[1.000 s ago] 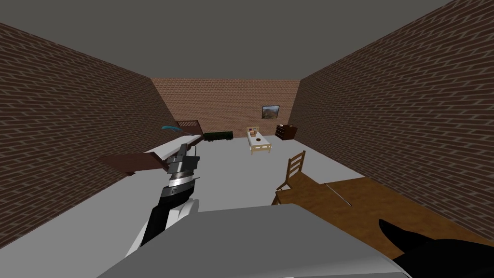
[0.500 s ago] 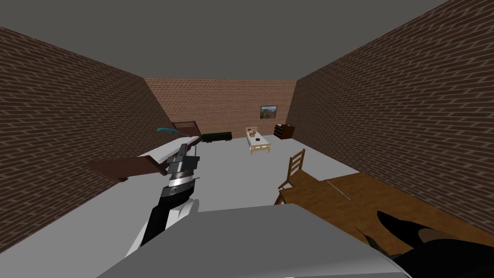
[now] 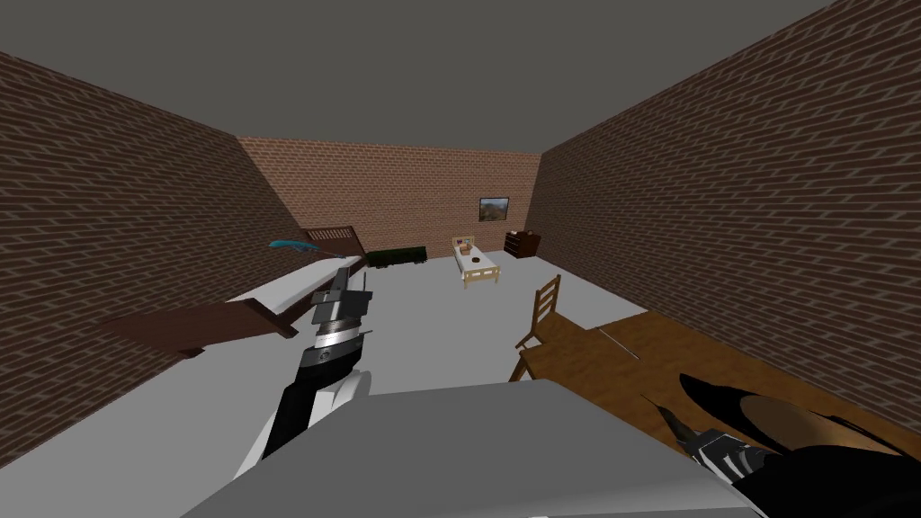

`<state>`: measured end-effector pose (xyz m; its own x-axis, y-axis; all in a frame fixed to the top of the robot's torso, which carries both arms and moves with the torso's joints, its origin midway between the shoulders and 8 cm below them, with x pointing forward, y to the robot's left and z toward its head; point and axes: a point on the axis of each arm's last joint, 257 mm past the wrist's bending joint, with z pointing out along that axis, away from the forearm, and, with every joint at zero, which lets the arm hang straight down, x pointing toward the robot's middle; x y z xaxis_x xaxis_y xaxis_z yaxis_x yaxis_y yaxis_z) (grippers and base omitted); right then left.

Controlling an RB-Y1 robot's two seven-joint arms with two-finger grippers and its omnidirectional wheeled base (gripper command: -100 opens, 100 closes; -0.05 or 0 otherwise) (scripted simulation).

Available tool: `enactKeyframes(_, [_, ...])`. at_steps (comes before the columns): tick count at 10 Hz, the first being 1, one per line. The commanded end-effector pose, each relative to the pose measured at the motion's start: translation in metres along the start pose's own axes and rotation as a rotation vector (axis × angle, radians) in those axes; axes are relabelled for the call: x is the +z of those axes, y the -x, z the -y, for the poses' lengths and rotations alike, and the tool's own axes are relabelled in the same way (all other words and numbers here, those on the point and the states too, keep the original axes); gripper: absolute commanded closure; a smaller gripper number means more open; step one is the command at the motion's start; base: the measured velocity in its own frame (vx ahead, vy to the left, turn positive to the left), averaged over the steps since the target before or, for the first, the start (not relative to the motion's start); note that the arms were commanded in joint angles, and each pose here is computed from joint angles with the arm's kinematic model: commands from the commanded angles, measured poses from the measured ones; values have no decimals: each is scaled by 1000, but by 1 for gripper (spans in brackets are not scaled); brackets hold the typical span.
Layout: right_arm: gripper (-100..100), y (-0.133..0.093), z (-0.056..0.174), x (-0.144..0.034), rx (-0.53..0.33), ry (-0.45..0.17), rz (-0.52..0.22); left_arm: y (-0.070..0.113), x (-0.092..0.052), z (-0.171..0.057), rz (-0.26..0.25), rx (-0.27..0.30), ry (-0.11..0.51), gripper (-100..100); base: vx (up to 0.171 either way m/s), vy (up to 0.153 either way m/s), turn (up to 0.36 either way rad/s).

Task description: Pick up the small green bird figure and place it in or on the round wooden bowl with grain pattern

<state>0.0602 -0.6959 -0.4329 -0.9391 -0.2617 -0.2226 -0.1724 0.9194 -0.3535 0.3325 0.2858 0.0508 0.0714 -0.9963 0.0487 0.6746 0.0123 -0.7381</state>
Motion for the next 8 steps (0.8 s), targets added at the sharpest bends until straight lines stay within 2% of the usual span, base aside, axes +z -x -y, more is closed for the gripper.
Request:
enactKeyframes(1, [100,16,6,-4,-42,-1,25,0,0,0,0,0,0,0,-26,72,-136])
enactKeyframes(5, [100,37,39,-25,-97,-23,30,0,0,0,0,0,0,0,-126,148,-64])
enactKeyframes(8, [100,29,52,-34,-55,-27,3,0,0,0,0,0,0,0,-189,124,-52])
